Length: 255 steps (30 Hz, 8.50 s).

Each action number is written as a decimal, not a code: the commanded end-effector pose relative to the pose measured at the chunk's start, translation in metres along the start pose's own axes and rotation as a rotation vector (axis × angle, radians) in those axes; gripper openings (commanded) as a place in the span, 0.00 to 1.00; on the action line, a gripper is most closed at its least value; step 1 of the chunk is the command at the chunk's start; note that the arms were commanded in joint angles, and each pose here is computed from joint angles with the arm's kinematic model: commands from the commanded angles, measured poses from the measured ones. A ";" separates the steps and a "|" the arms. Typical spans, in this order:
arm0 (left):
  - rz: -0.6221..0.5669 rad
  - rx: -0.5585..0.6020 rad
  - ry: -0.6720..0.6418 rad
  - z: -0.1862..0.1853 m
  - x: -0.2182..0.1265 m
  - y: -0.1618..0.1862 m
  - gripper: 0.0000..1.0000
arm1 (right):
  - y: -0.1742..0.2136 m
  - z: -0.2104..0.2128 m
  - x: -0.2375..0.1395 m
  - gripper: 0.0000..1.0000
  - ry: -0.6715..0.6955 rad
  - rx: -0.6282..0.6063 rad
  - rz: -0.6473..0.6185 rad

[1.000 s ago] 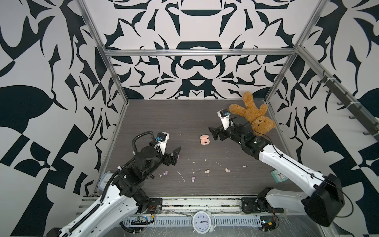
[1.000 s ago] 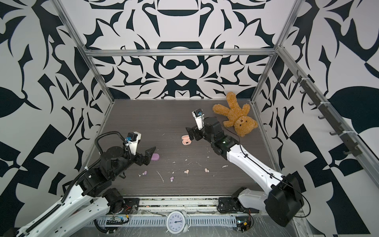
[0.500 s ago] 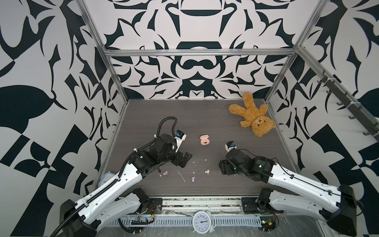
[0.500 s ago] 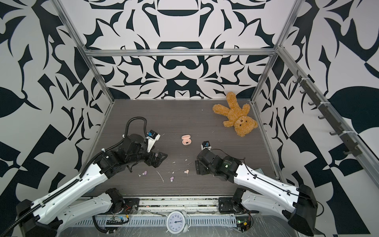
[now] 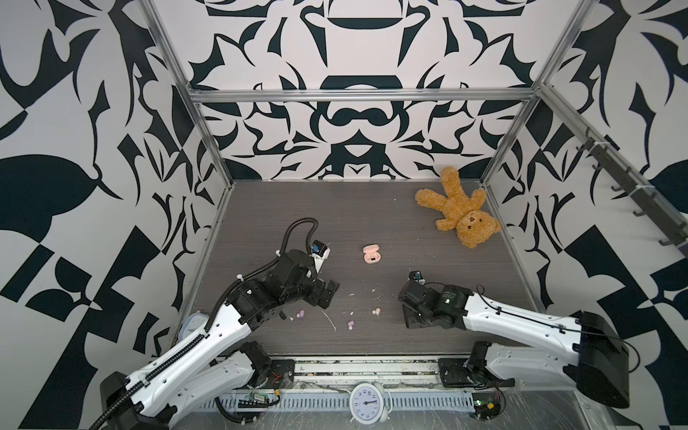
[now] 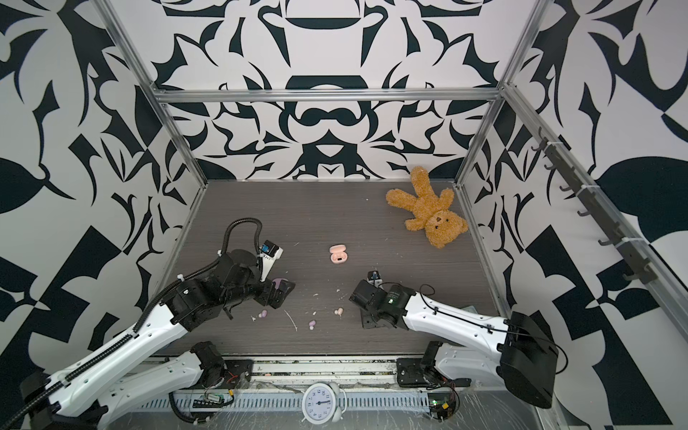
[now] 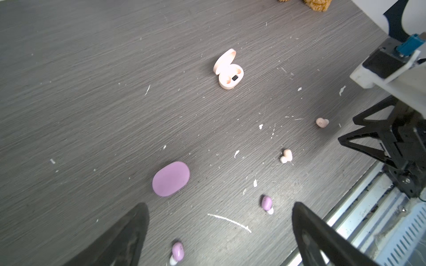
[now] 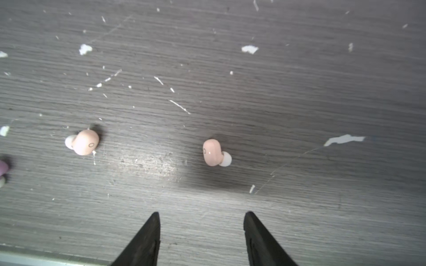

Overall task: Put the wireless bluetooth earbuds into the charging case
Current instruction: 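Move the right gripper back over the pale pink earbuds near the robot, then lower the right gripper and close it on one pale pink earbud, then lift the earbud and carry it toward the open case with the right gripper, then lower the earbud into a case slot and open the right gripper, then move the right gripper back over the second pale pink earbud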

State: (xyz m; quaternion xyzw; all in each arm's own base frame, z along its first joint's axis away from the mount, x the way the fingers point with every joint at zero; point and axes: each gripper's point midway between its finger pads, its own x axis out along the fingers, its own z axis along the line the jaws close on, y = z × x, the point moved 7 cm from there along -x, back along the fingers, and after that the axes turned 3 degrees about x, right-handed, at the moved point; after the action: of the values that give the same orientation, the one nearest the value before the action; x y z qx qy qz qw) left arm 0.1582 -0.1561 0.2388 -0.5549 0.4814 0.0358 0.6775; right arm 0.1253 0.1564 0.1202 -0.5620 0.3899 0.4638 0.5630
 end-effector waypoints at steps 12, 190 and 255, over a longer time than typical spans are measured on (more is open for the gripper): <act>-0.012 -0.008 -0.132 0.014 0.003 0.007 0.99 | -0.007 0.011 0.011 0.41 0.002 -0.046 -0.008; 0.028 0.026 -0.086 0.009 0.016 0.008 0.99 | -0.223 0.077 0.065 0.16 -0.044 -0.356 -0.170; 0.025 0.031 -0.029 0.003 0.014 0.007 0.99 | -0.042 0.069 0.016 0.42 -0.248 0.346 -0.039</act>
State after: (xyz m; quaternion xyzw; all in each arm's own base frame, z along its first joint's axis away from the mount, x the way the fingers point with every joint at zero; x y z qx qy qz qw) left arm 0.1656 -0.1587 0.2251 -0.5407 0.4745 0.0477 0.6930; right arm 0.1577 0.2247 0.1128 -0.4188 0.3746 0.4829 0.6716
